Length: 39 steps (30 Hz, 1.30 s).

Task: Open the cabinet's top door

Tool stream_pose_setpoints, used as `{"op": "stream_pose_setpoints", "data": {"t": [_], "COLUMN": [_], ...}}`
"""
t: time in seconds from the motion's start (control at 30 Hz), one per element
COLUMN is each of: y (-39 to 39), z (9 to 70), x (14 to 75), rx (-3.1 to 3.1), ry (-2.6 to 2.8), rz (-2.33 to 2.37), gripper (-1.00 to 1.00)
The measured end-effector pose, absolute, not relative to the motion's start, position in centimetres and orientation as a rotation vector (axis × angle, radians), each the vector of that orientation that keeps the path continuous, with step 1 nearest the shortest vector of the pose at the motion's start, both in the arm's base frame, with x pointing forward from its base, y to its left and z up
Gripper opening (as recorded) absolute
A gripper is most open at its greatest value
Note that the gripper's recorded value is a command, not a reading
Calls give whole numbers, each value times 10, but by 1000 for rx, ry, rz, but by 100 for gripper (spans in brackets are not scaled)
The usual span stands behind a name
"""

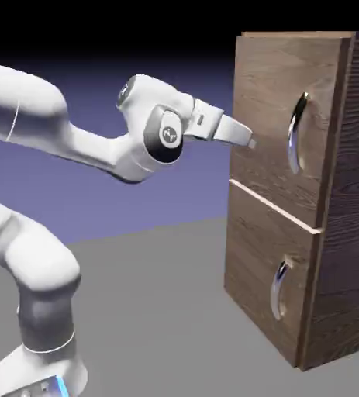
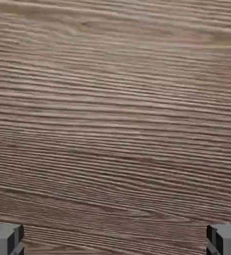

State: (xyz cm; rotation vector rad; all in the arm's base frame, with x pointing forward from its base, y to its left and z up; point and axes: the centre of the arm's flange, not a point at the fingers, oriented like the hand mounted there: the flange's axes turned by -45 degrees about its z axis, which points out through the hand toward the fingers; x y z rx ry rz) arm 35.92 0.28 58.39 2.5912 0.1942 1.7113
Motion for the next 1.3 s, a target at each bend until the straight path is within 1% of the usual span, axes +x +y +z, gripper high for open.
{"op": "stream_pose_setpoints", "data": {"t": [0.43,0.83,1.17,1.3], "y": [-37,-91,-135,-133], "z": [610,597,564,564], "x": [339,338,351,390], "rx": [2426,2306,2250,2250], "ry": [172,114,65,64], "rz": [1961,2147,2250,2251], "gripper": [0,0,0,0]}}
